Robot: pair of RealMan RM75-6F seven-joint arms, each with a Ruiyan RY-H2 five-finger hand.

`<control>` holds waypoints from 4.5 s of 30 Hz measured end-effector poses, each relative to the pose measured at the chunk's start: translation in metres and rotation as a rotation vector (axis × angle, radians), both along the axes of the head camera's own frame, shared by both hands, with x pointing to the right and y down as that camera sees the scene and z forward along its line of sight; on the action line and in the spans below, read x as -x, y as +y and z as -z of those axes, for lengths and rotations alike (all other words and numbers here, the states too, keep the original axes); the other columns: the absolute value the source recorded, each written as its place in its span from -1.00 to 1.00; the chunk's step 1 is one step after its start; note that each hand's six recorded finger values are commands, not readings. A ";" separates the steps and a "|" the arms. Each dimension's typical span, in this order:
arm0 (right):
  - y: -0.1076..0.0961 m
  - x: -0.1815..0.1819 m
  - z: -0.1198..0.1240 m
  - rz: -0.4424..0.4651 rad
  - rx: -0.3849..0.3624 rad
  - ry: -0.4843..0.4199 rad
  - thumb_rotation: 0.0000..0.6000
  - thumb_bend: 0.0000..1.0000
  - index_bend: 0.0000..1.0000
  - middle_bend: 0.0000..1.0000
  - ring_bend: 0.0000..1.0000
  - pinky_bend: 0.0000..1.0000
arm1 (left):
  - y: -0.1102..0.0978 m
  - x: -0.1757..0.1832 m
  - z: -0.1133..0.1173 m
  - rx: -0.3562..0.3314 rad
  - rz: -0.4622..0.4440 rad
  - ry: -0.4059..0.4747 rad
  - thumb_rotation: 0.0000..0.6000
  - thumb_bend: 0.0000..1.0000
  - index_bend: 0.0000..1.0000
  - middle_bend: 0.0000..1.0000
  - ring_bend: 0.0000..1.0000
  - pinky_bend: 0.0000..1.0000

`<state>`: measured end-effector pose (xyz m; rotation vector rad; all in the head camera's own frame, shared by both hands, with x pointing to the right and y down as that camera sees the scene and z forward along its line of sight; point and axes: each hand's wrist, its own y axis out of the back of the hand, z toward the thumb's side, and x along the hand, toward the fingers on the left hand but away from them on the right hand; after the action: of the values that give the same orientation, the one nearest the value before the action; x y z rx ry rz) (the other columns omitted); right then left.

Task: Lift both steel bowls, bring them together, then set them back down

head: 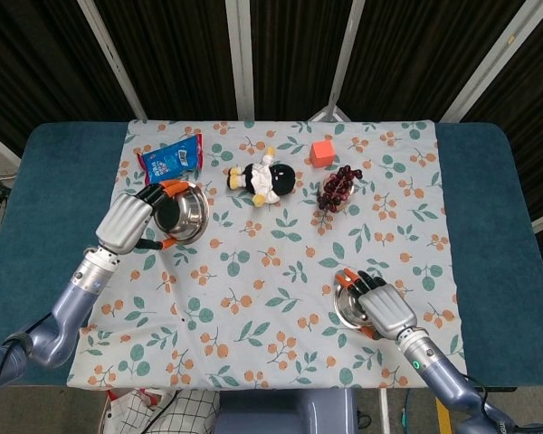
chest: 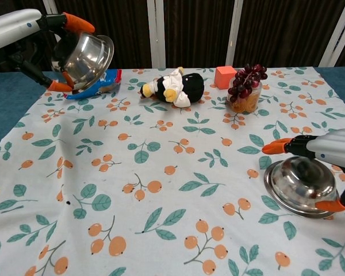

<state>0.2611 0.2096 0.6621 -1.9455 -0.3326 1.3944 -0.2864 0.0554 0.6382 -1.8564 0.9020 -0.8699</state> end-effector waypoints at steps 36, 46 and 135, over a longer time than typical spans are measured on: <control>0.003 -0.008 -0.021 -0.006 -0.016 0.064 1.00 -0.38 0.71 0.46 0.58 0.99 | 0.001 -0.001 -0.010 0.014 -0.006 -0.035 1.00 -0.17 0.13 0.23 0.02 0.43; -0.014 0.001 -0.001 -0.074 -0.109 -0.021 1.00 -0.34 0.87 0.63 0.74 1.00 | 0.001 -0.002 -0.009 0.012 -0.002 -0.015 1.00 -0.16 0.13 0.24 0.02 0.43; -0.107 0.086 0.103 -0.913 0.793 -1.136 1.00 -0.29 0.90 0.67 0.78 1.00 | 0.022 -0.170 0.039 -0.034 -0.220 0.685 1.00 -0.16 0.13 0.24 0.02 0.42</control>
<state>0.1749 0.1026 0.5594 -3.3854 -1.5131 0.6886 -0.1166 0.0774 0.5997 -2.2090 1.0713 -0.0628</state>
